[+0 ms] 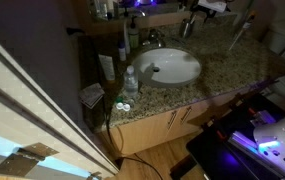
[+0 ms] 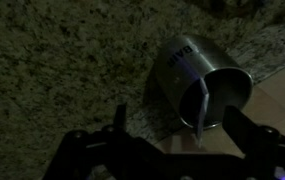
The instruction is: Take the toothpaste out of the cup and put it on the counter
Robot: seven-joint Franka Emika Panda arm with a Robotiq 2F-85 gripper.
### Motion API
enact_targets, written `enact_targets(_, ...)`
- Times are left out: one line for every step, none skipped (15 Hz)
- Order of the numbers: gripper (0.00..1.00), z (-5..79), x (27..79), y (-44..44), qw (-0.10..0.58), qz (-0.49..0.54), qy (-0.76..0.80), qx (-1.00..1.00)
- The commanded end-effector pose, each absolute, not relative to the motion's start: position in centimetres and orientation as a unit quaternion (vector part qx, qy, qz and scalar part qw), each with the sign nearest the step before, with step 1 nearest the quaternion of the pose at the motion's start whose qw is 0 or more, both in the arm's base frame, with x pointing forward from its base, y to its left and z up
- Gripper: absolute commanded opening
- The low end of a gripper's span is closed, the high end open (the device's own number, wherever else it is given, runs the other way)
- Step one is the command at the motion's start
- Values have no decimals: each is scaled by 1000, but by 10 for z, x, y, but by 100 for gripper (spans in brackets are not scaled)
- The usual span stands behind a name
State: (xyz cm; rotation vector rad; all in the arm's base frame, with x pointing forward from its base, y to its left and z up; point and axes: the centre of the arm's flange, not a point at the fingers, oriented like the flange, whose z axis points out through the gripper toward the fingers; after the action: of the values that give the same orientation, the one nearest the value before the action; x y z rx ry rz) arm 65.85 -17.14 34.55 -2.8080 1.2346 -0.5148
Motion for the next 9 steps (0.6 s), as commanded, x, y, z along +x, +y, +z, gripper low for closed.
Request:
enact_targets(67, 347, 659, -172, 15, -161, 395, -904)
enact_targets(60, 347, 658, -171, 14, -162, 394, -905)
enact_targets(53, 347, 659, -171, 14, -161, 393, -905)
enact_targets(45, 345, 658, -171, 15, -158, 393, -906)
enact_targets(38, 344, 657, -171, 14, -158, 394, -906)
enact_targets(32, 343, 657, -171, 14, -158, 393, -906)
enact_targets(25, 343, 658, -171, 14, -157, 393, -906)
enact_targets(18, 342, 658, -170, 13, -158, 392, -906)
enact_targets(10, 342, 658, -168, 14, -157, 392, -906)
